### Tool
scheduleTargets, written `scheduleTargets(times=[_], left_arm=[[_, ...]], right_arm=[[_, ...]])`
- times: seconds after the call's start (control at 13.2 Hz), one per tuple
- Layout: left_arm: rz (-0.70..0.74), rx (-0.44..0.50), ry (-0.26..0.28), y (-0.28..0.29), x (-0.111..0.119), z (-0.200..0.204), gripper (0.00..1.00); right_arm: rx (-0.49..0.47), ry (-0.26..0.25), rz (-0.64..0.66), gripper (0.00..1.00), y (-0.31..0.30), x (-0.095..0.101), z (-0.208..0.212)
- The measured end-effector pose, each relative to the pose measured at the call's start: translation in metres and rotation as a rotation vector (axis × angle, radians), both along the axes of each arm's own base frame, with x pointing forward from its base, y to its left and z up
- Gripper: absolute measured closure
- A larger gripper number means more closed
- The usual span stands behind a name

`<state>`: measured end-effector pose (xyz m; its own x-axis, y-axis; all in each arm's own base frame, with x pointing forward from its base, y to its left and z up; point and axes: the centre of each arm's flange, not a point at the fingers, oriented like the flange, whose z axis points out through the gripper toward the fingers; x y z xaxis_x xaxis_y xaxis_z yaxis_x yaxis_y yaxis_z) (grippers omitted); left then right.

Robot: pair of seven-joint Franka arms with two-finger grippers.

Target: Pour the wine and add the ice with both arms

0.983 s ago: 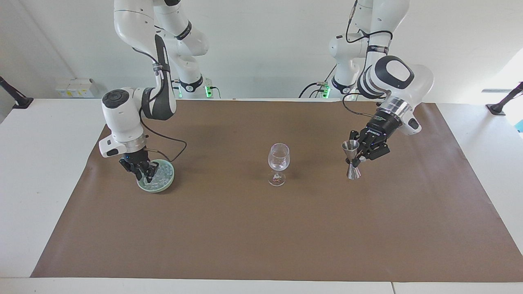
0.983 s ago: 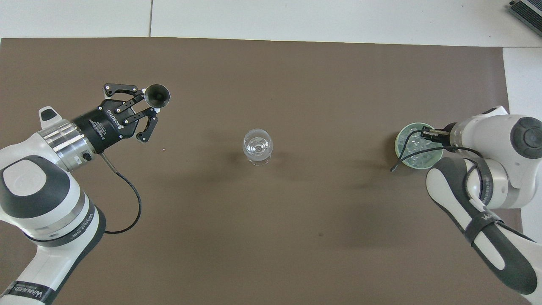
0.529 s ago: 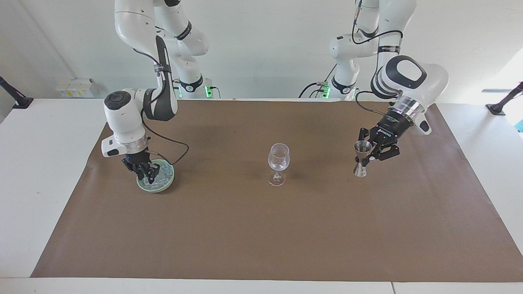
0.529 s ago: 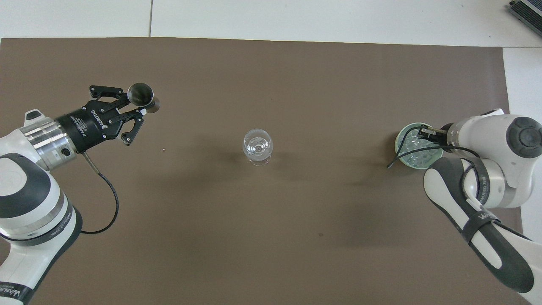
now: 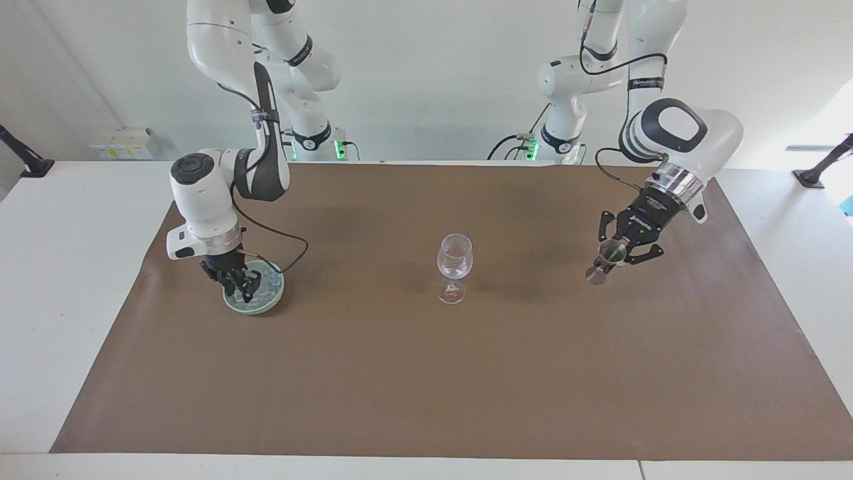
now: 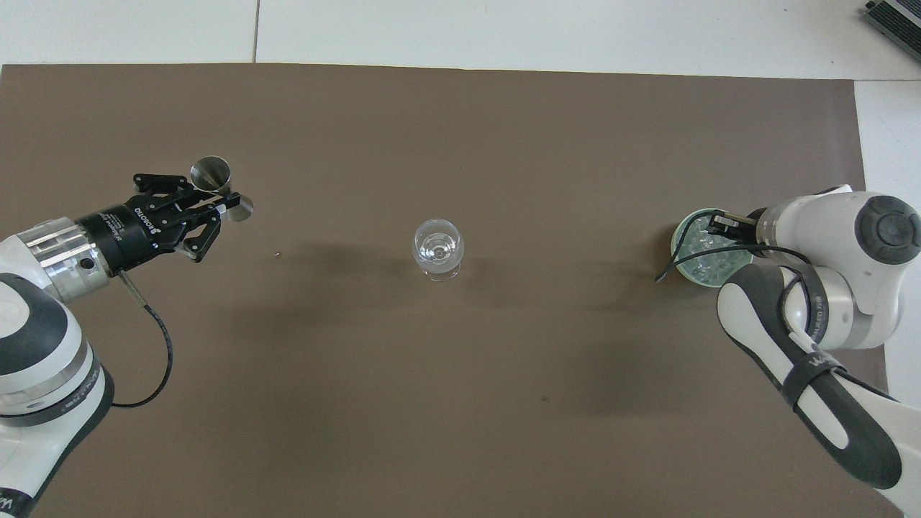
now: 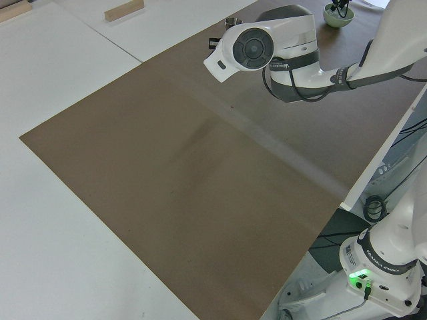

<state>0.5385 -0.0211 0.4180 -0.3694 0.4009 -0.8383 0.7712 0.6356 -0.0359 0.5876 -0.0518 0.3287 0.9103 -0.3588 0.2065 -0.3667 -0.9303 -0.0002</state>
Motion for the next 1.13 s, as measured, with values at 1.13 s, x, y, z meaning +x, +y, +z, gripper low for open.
scheduleTargets(times=[1.13], left_arm=[[0.167, -0.131, 0.155, 0.089, -0.042, -0.127, 0.78]], right_arm=[[-0.007, -0.050, 0.113, 0.67, 0.101, -0.017, 0.139]])
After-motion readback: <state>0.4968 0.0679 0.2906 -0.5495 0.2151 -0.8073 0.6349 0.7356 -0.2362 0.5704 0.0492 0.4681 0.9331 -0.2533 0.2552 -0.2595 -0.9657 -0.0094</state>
